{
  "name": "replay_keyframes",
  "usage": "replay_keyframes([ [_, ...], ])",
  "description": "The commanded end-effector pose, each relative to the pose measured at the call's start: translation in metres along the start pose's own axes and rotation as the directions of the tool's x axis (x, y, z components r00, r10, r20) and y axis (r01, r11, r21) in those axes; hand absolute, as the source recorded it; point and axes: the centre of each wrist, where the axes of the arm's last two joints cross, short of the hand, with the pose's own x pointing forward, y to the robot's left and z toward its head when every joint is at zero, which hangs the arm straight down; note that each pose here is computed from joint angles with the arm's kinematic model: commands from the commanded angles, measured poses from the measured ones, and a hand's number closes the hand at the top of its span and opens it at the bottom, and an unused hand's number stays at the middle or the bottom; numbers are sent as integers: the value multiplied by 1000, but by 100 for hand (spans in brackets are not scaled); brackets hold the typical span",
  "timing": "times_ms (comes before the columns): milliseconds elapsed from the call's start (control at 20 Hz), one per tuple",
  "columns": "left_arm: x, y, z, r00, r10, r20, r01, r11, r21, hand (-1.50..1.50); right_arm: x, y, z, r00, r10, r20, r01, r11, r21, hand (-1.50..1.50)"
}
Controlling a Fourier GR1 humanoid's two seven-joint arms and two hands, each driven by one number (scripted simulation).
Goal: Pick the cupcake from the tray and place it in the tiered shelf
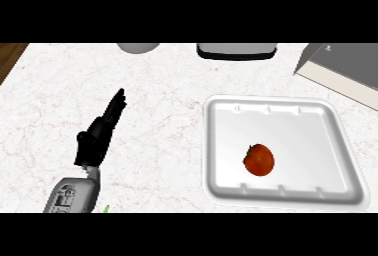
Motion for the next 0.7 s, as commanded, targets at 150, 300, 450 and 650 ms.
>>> replay_keyframes([
  [150,10,12,4,1000,-25,9,25,1000,14,0,3,-1,3,995,-17,-99,14,999,-35,-150],
  [300,5,-7,10,1000,7,12,-7,1000,16,0,-8,-17,-7,991,-101,-92,99,995,-30,-150],
  [450,-4,13,-3,1000,-8,2,8,1000,12,0,-9,-15,5,976,-192,-108,190,981,-28,-150],
  [650,11,-1,1,1000,-14,8,14,1000,2,0,24,-29,-3,966,-231,-117,234,972,12,-150],
])
